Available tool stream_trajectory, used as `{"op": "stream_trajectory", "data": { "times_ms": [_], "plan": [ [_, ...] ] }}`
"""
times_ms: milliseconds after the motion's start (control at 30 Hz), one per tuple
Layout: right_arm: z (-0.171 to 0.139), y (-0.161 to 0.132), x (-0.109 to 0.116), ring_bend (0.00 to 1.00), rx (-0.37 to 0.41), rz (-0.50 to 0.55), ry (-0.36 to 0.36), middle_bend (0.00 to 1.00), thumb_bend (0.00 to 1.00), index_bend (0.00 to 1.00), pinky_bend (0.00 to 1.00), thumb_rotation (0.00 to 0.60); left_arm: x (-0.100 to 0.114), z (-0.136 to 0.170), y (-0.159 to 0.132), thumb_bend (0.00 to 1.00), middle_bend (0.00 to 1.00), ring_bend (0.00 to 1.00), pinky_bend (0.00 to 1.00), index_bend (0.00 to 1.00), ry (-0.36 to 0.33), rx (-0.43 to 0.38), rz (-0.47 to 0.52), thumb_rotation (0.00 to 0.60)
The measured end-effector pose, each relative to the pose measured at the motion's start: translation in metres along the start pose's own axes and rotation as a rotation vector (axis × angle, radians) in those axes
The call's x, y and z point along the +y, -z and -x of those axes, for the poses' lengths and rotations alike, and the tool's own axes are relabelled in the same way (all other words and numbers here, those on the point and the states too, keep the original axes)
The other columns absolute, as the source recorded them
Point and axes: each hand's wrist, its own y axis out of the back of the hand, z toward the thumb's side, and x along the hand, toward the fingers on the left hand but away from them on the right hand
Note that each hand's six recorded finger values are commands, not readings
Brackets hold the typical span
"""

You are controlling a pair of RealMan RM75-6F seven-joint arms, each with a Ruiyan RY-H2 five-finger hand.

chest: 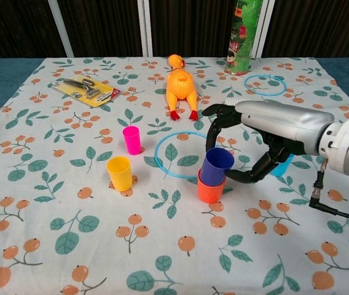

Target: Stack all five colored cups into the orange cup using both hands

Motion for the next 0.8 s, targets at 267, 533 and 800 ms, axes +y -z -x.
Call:
{"op": "stream_trajectory", "data": {
  "times_ms": [267,533,800],
  "plan": [
    [0.001,0.008,-0.007,0.0,-0.02,-0.016,-0.036,0.0,0.43,0.07,0.1,0.6,-0.001,-0.001,-0.001,0.19,0.0,0.0,0.0,0.04,0.005,-0.004,0.0,0.6],
    [-0.005,0.034,0.011,0.0,-0.083,-0.055,-0.032,0.0,0.38,0.05,0.1,0.6,-0.008,0.0,-0.006,0.17,0.0,0.0,0.0,0.09,0.053,-0.052,-0.018,0.6],
    [-0.042,0.069,0.064,0.0,-0.155,-0.105,0.138,0.0,0.35,0.06,0.1,0.6,-0.017,0.009,-0.028,0.15,0.0,0.0,0.0,0.11,0.107,-0.178,-0.01,0.6]
  ]
}}
